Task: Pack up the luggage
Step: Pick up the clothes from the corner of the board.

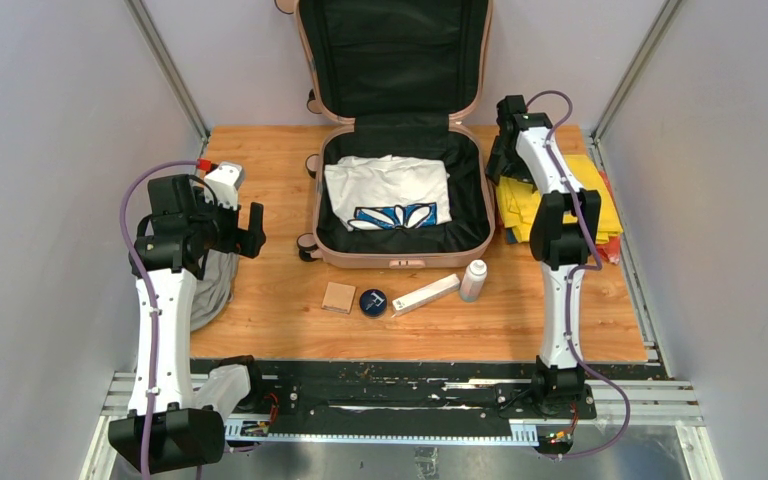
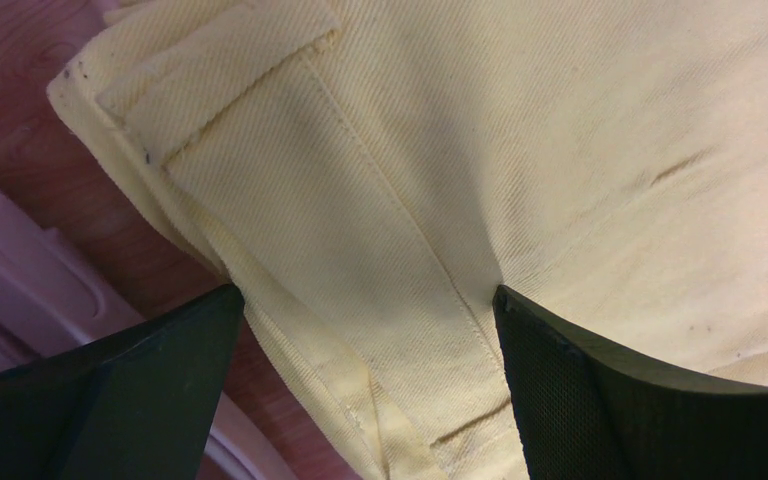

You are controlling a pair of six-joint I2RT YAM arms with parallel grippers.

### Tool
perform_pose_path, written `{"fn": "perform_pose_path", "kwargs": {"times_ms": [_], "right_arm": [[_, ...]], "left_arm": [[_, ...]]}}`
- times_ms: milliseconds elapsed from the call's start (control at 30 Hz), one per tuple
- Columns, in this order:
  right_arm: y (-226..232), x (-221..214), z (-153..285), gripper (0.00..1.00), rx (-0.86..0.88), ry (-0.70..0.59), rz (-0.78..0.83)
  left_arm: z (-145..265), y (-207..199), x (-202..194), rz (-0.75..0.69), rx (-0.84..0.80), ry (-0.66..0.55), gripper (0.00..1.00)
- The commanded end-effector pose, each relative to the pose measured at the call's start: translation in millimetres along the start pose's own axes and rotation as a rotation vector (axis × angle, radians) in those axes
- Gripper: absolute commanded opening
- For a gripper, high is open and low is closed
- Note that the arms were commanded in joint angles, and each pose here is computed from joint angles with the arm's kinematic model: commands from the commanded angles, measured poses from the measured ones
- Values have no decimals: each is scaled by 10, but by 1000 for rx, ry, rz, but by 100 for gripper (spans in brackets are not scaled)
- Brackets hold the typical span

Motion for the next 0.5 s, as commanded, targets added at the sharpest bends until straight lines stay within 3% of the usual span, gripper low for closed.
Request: {"fn": "perform_pose_path", "kwargs": {"times_ms": [0,267,467], "right_arm": [[53,-249,-256,100,-15,100,54],[26,-398,-464,99,-41,153,60],[-110,-402,-472,90,-39,179,9]], "left_arm": [[32,10,30,14,3,-1,100],[32,22,9,9,11,5,100],[29,14,-18,0,9,7,100]]}}
Point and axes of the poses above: each gripper's point midway between its finger pads, its own z axis back along the fingers, its own y axis along the line the jaws close on, x = y × z, the point moved 2 cm from there along z, back along the fingers, and after that the axes turned 3 degrees about -z, right-handed, at the moved point
